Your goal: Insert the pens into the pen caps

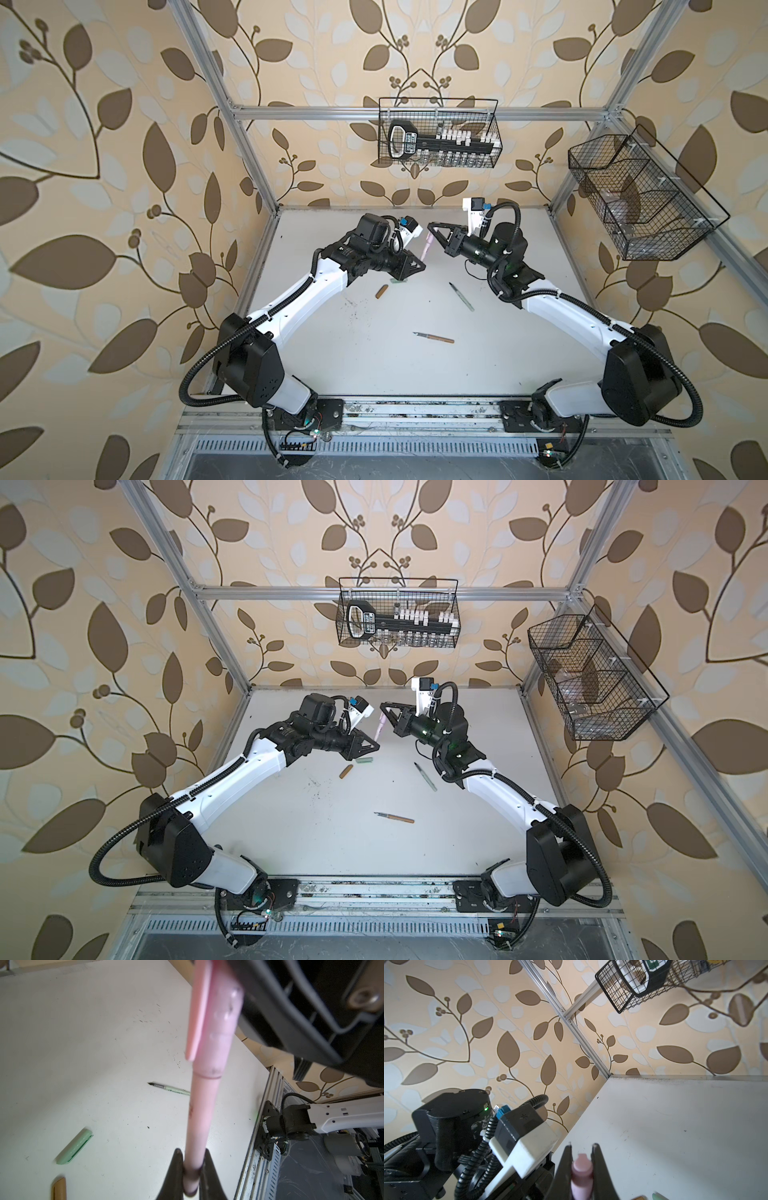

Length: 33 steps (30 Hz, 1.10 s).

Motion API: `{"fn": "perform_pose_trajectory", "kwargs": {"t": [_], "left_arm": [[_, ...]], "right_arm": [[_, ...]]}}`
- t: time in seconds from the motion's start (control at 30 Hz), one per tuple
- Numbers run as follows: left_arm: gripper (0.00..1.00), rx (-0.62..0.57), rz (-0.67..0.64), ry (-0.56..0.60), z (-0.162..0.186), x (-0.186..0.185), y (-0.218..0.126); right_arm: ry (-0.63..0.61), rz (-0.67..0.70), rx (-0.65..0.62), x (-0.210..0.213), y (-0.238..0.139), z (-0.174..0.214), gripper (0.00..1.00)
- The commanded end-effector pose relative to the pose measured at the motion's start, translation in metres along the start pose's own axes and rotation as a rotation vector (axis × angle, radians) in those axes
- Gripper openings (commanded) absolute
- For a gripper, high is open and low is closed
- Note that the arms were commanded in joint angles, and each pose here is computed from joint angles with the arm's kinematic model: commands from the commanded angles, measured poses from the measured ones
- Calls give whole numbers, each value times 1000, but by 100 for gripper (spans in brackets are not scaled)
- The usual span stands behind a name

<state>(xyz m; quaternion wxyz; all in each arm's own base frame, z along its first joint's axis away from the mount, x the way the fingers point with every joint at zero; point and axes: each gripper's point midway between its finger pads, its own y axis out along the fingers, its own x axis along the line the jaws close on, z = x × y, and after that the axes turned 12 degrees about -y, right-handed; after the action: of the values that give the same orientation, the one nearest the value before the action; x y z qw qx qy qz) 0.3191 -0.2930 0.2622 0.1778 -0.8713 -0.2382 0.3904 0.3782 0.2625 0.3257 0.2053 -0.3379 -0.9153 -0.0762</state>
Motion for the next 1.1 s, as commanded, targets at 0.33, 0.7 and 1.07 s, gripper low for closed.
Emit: {"fn": "perform_pose_trajectory", "kwargs": {"t": [0.33, 0.7, 1.07], "left_arm": [[0, -541, 143, 209, -141, -62, -84], [32, -370, 176, 31, -77, -41, -61], [80, -409, -232, -167, -13, 16, -107]], "right_arm": [[159, -26, 431, 2, -25, 120, 0], [89, 51, 355, -22, -17, 62, 0], [-39, 153, 421, -37, -40, 28, 0]]}}
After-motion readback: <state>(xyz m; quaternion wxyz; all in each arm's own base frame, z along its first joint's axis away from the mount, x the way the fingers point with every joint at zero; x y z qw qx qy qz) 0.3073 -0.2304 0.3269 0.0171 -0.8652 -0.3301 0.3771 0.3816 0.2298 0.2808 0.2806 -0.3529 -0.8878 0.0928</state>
